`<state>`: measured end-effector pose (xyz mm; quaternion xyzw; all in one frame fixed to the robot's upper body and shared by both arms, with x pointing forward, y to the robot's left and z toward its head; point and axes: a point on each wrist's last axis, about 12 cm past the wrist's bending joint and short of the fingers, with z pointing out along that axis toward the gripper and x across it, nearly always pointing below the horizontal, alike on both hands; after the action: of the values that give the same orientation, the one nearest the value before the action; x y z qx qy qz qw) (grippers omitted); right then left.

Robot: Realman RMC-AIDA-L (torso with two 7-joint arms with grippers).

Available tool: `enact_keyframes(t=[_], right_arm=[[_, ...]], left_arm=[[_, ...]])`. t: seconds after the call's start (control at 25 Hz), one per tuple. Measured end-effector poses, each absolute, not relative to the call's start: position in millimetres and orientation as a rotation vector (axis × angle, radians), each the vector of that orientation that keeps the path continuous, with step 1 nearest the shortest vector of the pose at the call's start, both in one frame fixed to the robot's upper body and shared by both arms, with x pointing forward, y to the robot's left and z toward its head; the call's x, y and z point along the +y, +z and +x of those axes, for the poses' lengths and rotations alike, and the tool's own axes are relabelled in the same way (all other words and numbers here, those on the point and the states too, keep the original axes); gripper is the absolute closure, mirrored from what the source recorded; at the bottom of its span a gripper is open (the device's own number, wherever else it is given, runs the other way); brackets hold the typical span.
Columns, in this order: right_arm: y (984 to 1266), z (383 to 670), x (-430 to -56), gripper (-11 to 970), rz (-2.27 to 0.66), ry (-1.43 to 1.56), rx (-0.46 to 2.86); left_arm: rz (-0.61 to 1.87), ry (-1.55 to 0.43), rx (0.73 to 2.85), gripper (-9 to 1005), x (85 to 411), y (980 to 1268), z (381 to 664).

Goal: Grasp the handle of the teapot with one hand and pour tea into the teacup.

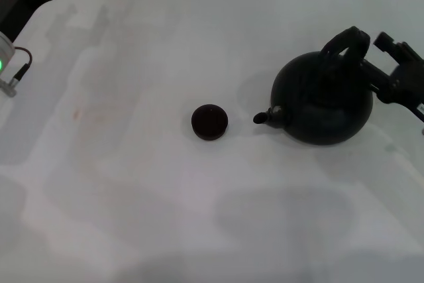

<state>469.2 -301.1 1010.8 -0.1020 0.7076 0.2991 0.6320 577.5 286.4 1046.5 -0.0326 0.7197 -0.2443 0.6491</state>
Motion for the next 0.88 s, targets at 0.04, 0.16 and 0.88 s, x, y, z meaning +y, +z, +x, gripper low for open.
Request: enact_keyframes(t=[0.04, 0.16, 0.88], right_arm=[[1009.9, 466.1, -302.9, 120, -0.226, 0.679, 1.620], [1006.4, 457.6, -309.3, 86, -0.198, 0.656, 1.631], [1028.8, 483.0, -349.7, 110, -0.119, 0.145, 1.441]], left_arm=[[-0.074, -0.555, 1.636, 269, 286.5, 1046.5, 577.5], [-0.075, -0.555, 1.634, 269, 286.7, 1046.7, 577.5], [-0.085, -0.547, 1.633, 269, 288.0, 1045.5, 576.0]])
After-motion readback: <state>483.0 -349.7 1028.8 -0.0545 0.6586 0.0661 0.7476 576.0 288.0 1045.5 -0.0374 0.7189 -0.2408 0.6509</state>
